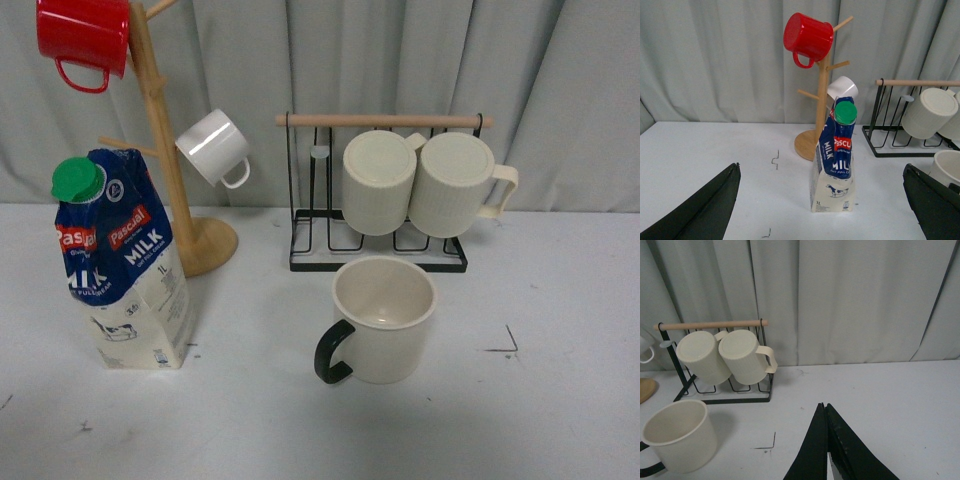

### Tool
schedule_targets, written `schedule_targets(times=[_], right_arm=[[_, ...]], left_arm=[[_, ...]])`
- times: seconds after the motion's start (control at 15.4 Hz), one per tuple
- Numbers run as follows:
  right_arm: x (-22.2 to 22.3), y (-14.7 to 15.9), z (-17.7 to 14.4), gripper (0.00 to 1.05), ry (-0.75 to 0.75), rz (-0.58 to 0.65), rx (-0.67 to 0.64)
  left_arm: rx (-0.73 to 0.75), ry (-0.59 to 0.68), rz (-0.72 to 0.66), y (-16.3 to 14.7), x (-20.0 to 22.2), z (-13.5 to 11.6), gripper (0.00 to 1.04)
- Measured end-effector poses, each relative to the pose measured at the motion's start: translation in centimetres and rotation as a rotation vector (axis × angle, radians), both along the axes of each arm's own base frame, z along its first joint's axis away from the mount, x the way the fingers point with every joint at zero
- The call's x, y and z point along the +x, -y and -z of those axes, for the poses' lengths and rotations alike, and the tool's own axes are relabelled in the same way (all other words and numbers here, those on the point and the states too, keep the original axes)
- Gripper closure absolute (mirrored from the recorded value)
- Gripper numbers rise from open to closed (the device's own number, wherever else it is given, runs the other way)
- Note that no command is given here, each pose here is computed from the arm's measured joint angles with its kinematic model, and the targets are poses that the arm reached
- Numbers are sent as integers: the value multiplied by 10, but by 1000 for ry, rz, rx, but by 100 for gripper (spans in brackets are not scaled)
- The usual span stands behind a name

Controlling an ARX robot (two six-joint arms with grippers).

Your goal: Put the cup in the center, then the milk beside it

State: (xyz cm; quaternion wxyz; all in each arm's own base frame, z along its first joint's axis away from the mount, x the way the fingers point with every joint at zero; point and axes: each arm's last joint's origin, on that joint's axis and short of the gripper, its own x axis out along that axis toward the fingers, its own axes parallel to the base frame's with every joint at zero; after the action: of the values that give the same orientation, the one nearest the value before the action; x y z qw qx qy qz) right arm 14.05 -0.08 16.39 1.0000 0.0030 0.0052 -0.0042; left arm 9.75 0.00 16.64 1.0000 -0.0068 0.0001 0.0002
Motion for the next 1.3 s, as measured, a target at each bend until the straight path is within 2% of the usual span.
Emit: schedule_targets(times=[1.04, 1.17, 1.24, 1.3], right_arm=[[-32, 0, -6, 103, 24, 0, 0], [-41, 0, 0, 103, -27, -3, 0], [-43, 0, -6, 103, 37, -3, 0], [-43, 0, -2, 103, 7, -3, 0]], left_arm=[[0, 0, 0, 0, 0, 0, 7], [0, 0, 0, 0, 0, 0, 7], [0, -1, 0, 0, 0, 0, 7], [0, 0, 0, 0, 0, 0, 7]])
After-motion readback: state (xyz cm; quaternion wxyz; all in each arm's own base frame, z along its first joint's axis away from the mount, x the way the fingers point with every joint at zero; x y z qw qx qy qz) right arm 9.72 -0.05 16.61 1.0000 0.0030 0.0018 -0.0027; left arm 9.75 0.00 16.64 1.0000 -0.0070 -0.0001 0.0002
